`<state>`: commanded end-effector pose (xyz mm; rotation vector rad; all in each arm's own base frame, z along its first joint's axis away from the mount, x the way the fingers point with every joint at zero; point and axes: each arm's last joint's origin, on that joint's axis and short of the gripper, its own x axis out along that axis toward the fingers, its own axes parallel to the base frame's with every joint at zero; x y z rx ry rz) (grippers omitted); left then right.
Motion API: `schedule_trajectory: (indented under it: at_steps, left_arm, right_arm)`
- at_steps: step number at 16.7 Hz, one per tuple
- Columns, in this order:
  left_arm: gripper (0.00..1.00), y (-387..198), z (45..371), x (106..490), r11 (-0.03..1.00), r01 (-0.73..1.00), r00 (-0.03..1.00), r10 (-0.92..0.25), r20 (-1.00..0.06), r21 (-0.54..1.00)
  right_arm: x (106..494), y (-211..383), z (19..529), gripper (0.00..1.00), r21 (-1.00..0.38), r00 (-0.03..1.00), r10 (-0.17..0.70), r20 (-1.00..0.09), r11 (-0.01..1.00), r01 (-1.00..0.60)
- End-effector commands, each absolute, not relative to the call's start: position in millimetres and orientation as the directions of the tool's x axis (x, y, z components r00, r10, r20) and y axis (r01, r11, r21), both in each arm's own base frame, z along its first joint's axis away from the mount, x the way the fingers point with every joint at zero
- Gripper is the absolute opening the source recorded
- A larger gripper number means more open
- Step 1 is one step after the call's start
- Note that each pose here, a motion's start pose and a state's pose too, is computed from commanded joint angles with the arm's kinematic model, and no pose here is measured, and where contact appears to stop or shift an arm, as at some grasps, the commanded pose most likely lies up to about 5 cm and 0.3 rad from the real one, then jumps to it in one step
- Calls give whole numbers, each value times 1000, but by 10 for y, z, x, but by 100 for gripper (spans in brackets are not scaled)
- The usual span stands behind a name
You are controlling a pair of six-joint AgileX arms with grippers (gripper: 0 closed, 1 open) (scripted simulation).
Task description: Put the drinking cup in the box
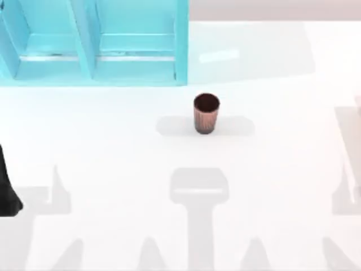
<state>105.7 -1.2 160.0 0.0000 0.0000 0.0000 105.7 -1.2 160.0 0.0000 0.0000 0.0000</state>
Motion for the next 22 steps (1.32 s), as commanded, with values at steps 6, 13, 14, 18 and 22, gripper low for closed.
schedule_trajectory:
  at_steps: [6,13,14,18,22]
  left_arm:
    - [100,-12,1600,1057,1000,0,1000,0,0,0]
    - [100,-12,1600,1057,1000,0,1000,0,0,0]
    - [100,-12,1600,1057,1000,0,1000,0,0,0]
    - [100,-12,1600,1057,1000,0,1000,0,0,0]
    - [100,-12,1600,1057,1000,0,1000,0,0,0]
  right_arm:
    - [1061,-18,1782,100,24,997,-11,-71,1000,12]
    - [1431,-9,2858,100,117,923,-37,-384,989,89]
    - [1569,4,3051,100,129,901,-37,-432,986,102]
    - [2302,138,3596,100,155,780,-20,-626,976,150]
    - [3099,466,3658,100,138,606,2,-796,974,178]
